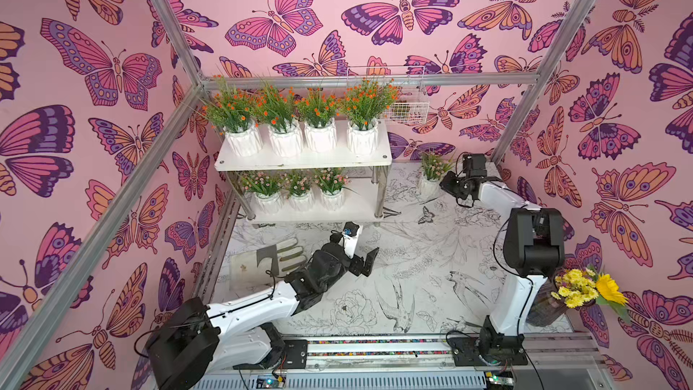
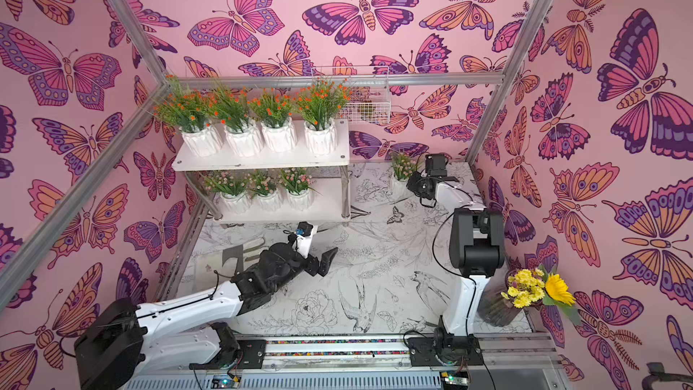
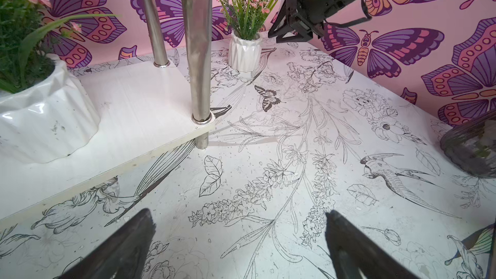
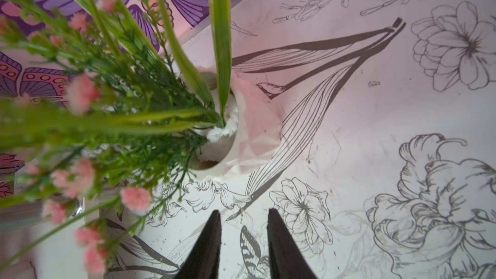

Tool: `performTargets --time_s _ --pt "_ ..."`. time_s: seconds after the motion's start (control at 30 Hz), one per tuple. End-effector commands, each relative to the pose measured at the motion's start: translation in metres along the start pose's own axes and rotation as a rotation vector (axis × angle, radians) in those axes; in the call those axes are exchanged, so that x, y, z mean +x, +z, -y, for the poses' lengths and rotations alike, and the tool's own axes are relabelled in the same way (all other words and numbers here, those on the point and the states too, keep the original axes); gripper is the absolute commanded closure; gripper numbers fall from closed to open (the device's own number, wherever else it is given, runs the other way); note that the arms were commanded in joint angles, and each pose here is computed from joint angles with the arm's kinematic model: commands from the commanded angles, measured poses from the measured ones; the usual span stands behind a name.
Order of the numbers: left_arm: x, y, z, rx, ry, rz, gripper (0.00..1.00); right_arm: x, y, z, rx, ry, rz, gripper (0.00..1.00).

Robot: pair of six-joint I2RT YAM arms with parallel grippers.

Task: Place the baby's breath potted plants on the rack by color
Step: Pick up the baby's breath potted plant from the center of the board.

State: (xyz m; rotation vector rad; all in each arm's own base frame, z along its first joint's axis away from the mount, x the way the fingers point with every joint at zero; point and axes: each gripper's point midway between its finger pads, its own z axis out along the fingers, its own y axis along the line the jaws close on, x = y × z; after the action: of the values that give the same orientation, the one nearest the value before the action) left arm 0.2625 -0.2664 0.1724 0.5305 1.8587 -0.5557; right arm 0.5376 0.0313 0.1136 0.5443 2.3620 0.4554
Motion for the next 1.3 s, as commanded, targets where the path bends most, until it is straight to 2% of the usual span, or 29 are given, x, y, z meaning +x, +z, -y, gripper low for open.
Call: performTargets --time_s 0.0,0.37,1.27 --pt "0.012 0.000 0.001 0.001 0.010 -0.024 0.00 -0.011 0.003 0.002 0.017 0.014 0.008 0.70" --pt "0.015 -0.001 0.004 0.010 0.009 -0.029 0.00 -0.023 0.018 -0.002 0.006 0.013 0.008 0.77" --pt "0.017 0.002 0.004 0.004 0.013 -0.040 0.00 -0.015 0.054 0.011 0.046 0.013 -0.050 0.77"
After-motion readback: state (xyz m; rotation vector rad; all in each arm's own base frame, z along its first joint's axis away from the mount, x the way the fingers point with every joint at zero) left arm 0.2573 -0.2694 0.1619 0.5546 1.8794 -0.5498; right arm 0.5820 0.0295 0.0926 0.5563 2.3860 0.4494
